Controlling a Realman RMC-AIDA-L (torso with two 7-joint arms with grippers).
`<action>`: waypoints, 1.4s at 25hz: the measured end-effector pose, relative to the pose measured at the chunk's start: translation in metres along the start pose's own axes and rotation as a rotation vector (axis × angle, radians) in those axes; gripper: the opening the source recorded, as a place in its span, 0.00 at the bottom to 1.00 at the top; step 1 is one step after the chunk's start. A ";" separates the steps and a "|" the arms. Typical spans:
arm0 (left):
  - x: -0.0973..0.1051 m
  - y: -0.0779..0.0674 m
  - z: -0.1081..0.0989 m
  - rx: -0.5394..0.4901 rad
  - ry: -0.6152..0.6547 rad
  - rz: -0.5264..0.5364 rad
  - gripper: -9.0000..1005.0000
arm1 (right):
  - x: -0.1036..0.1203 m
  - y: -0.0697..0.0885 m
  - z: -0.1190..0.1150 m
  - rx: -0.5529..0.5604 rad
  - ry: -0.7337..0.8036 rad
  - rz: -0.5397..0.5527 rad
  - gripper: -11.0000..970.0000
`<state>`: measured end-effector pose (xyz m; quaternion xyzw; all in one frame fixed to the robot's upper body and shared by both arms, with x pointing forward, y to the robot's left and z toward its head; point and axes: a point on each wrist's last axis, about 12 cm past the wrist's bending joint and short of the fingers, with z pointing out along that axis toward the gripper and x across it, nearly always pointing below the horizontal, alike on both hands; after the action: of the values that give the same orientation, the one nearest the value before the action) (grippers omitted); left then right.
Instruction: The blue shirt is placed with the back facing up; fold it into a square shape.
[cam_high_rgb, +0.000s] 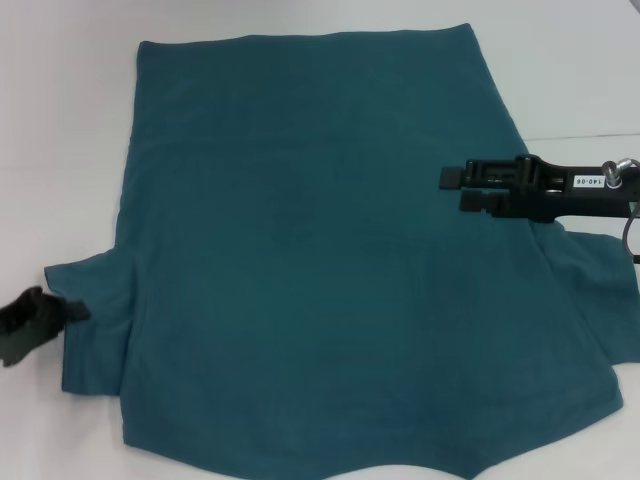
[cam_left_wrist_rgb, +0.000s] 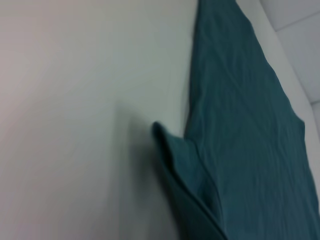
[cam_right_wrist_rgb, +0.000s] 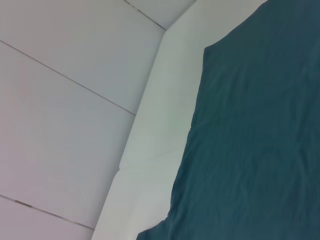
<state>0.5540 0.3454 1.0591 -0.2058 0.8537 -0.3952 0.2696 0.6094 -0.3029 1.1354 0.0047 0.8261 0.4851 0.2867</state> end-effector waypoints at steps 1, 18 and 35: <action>-0.003 -0.003 0.000 -0.005 0.005 0.021 0.03 | 0.000 0.000 0.000 0.000 0.000 0.000 0.74; -0.051 -0.025 -0.020 -0.193 0.020 0.164 0.02 | 0.001 -0.003 -0.003 0.006 -0.001 0.007 0.74; -0.069 -0.050 -0.028 -0.199 0.047 0.163 0.02 | 0.003 -0.003 -0.002 0.006 0.007 0.009 0.74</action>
<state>0.5967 0.3697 1.1337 -0.1522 0.9086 -0.2901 0.2591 0.6066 -0.3055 1.1322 0.0074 0.8286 0.4840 0.2814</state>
